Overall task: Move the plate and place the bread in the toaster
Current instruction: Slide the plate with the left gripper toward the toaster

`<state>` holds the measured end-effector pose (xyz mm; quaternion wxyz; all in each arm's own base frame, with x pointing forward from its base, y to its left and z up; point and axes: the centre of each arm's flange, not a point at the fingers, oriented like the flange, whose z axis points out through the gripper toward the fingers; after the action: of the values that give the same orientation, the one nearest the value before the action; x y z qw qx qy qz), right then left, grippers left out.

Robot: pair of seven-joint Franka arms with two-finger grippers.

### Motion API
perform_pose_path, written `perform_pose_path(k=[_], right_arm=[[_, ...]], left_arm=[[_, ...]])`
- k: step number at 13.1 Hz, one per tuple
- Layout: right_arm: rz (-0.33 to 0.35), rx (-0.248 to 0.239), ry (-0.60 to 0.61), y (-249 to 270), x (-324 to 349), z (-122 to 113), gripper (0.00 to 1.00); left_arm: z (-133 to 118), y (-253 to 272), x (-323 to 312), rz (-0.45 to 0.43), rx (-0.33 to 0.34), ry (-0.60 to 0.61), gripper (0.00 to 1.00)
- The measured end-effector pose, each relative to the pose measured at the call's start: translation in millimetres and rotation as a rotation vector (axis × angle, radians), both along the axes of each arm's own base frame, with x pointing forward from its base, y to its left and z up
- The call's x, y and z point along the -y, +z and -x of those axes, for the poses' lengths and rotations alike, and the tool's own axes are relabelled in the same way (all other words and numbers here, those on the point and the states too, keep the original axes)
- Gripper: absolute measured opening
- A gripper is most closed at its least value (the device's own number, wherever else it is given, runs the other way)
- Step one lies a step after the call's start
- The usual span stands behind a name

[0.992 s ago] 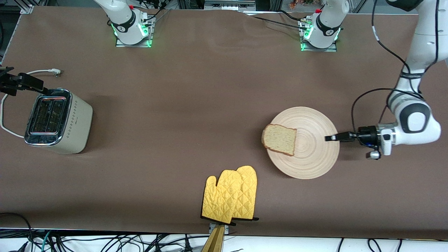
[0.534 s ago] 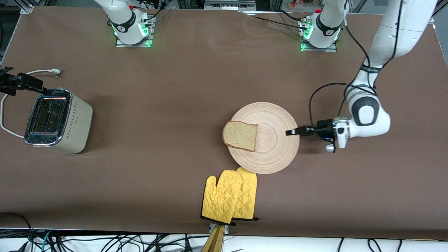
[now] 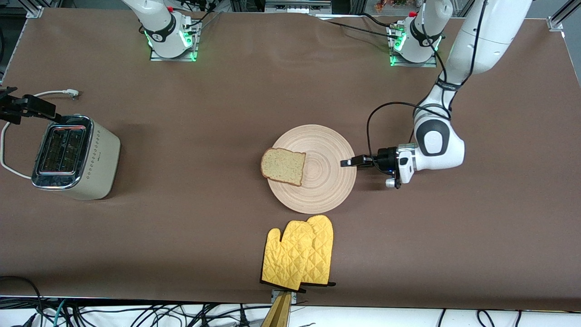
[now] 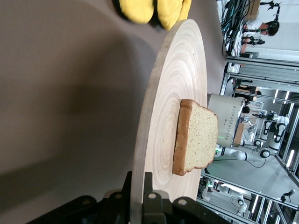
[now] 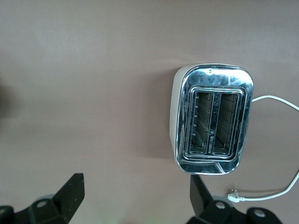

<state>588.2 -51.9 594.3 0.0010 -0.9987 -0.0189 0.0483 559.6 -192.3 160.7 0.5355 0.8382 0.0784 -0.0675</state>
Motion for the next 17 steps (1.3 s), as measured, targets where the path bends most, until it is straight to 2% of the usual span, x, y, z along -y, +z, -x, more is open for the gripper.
perform_pose_path(k=[3, 5, 8, 16, 17], right_arm=[[0.000, 0.000, 0.000, 0, 0, 0, 1.00], [0.000, 0.000, 0.000, 0, 0, 0, 1.00], [0.000, 0.000, 0.000, 0, 0, 0, 1.00], [0.000, 0.000, 0.000, 0, 0, 0, 1.00], [0.000, 0.000, 0.000, 0, 0, 0, 1.00]], left_arm=[[11, -21, 17, 0.020, -0.029, 0.008, 0.09], [20, -38, 30, 0.048, -0.022, 0.034, 0.09], [31, -60, 43, 0.031, -0.019, 0.046, 0.09], [29, -65, 61, 0.038, 0.016, 0.082, 0.09], [30, -67, 61, 0.036, 0.014, 0.083, 0.14]])
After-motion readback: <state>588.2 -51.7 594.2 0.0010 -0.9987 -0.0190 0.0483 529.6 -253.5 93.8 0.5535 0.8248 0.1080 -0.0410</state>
